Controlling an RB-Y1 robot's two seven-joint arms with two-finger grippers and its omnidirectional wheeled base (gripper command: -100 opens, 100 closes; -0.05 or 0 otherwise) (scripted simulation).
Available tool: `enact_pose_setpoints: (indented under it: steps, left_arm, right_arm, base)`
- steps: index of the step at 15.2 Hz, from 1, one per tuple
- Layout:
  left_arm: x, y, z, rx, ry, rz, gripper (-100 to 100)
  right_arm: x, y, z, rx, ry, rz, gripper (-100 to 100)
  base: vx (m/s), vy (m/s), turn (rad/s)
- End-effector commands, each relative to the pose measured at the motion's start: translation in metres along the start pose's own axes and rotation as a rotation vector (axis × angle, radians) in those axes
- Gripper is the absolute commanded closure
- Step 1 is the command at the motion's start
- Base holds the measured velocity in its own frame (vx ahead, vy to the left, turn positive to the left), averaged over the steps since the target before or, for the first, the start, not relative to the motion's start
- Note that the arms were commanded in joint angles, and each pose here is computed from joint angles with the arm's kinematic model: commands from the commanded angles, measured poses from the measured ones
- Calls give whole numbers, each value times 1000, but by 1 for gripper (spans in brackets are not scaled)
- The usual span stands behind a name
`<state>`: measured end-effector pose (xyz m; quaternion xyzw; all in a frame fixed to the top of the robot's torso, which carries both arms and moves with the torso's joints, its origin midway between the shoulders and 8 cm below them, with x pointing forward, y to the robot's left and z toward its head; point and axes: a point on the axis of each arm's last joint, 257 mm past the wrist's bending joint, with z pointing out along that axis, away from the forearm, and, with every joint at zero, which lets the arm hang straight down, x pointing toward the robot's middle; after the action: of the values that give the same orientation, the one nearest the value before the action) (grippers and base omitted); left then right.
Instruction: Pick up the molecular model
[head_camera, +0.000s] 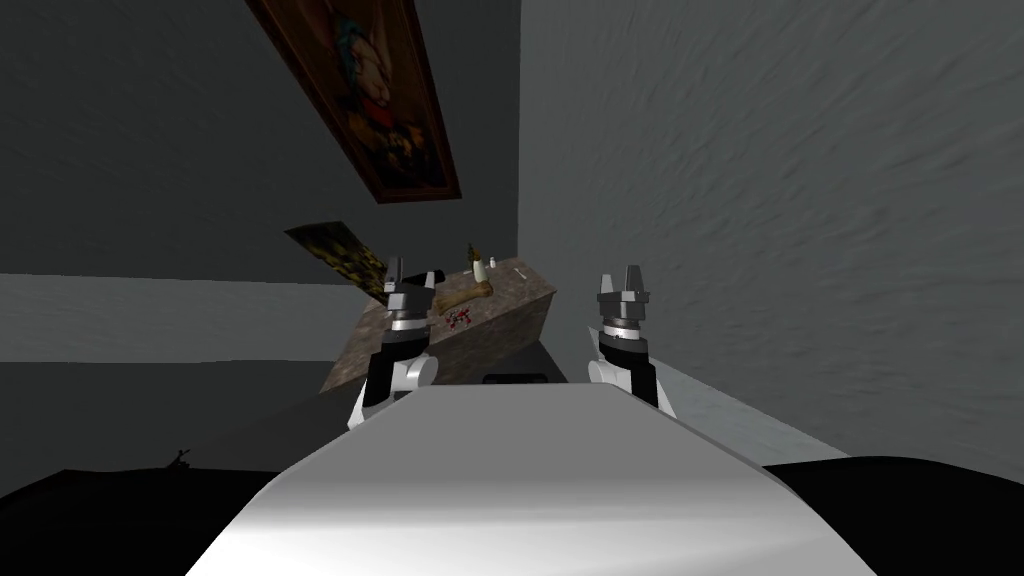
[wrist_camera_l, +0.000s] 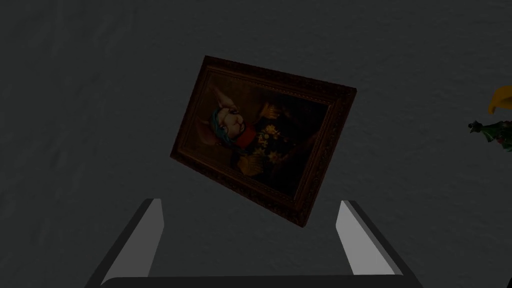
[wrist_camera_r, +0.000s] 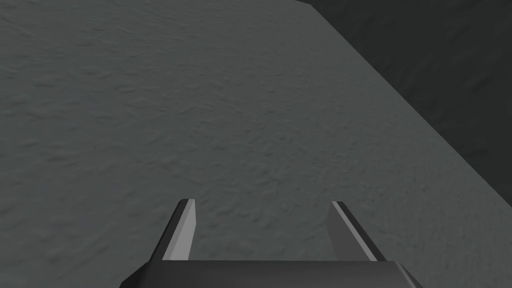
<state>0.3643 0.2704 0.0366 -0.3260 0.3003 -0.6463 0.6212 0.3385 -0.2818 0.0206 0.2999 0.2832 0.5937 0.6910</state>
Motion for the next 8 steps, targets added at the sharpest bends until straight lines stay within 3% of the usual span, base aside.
enact_pose_setpoints:
  steps: [1,3,4,8]
  left_arm:
    - [3,18,1,-56,2,-48,-100]
    - [3,23,0,-78,2,-48,-100]
    - [5,34,0,-113,3,-83,-100]
    - [8,55,-3,-188,2,-117,-100]
  right_arm:
    - [0,0,0,0,0,0,0]
    - [0,0,0,0,0,0,0]
    - [0,0,0,0,0,0,0]
    - [0,0,0,0,0,0,0]
  base:
    - [-4,-39,-32]
    - [-2,-27,-19]
    - [0,-20,-28]
    - [0,-22,-18]
